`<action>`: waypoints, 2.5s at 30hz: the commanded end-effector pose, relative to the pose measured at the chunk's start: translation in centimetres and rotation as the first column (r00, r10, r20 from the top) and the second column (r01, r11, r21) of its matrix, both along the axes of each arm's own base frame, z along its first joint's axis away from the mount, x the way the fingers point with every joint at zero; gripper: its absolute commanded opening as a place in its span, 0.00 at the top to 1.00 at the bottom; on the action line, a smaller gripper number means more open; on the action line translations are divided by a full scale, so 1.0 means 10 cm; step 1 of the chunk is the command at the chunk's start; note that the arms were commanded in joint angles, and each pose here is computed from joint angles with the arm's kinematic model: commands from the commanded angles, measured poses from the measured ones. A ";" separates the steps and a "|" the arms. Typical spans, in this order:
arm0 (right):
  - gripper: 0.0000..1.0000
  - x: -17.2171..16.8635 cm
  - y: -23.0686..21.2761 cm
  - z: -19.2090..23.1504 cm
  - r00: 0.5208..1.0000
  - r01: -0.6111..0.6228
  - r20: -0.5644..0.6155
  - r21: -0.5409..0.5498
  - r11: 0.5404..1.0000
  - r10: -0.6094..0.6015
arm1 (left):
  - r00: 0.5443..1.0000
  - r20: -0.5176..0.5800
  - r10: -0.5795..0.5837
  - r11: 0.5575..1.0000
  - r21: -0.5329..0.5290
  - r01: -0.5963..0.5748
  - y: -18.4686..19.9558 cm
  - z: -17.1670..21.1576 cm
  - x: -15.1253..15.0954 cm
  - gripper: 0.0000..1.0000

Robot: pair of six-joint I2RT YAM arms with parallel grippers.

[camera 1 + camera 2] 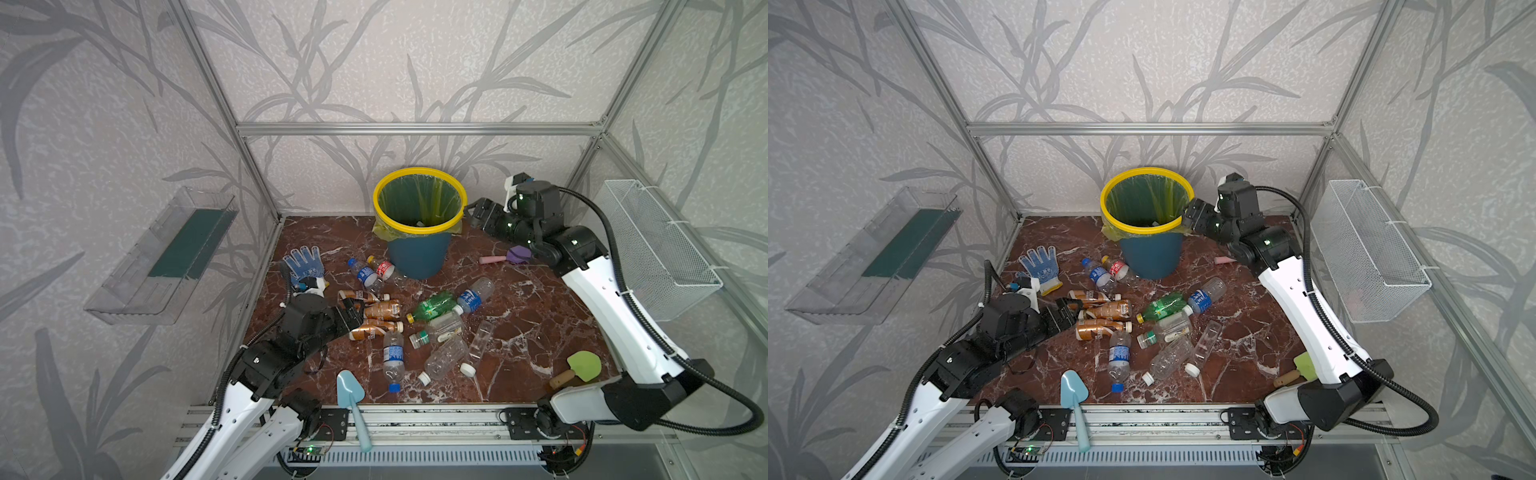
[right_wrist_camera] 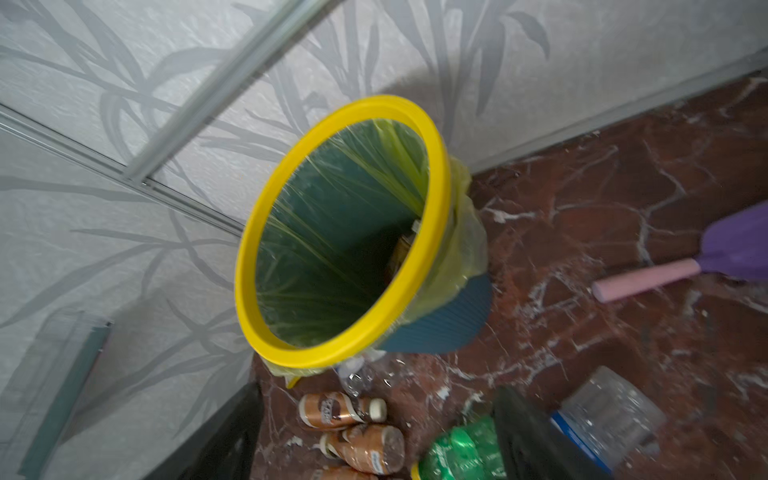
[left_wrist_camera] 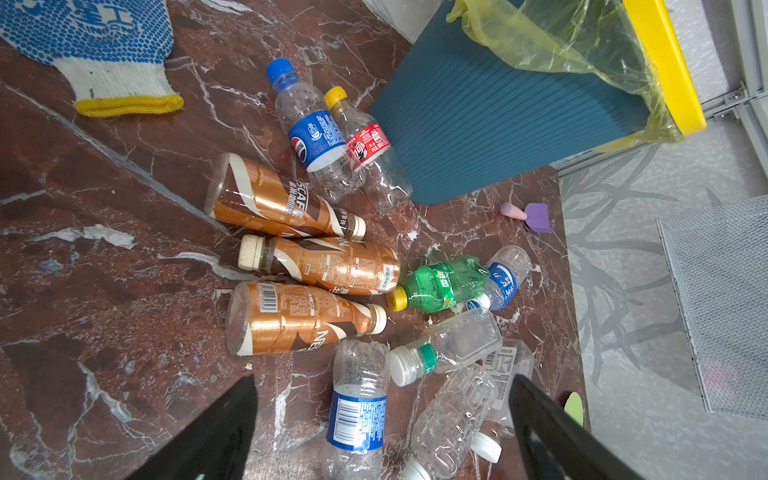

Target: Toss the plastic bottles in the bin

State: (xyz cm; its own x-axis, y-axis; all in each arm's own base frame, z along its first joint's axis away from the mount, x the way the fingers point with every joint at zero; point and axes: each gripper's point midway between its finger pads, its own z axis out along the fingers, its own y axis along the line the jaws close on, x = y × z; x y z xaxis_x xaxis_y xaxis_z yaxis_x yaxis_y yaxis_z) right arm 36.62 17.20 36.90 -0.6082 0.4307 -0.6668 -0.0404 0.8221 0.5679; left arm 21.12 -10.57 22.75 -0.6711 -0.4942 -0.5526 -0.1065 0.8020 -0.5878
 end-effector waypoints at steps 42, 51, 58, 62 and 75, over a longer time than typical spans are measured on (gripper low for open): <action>0.22 -1.72 -0.48 -2.30 0.899 -0.018 -0.438 0.009 1.000 0.020 | 0.913 -0.366 -0.178 0.979 0.024 0.200 -0.63 -1.10 -0.30 0.14; 0.23 -1.71 -0.49 -2.30 0.899 -0.009 -0.438 0.012 1.000 0.013 | 0.885 -0.417 -0.208 0.968 0.043 0.247 -0.81 -1.32 -0.36 0.13; 0.24 -1.71 -0.50 -2.32 0.897 -0.003 -0.441 0.006 1.000 0.005 | 0.860 -0.459 -0.226 0.960 0.045 0.276 -0.90 -1.47 -0.42 0.13; 0.24 -1.71 -0.49 -2.33 0.897 -0.005 -0.442 0.008 1.000 0.008 | 0.850 -0.471 -0.235 0.954 0.055 0.294 -0.95 -1.53 -0.43 0.14; 0.26 -1.73 -0.50 -2.37 0.895 -0.011 -0.445 -0.004 1.000 0.008 | 0.812 -0.536 -0.233 0.930 0.122 0.347 -1.01 -1.80 -0.44 0.19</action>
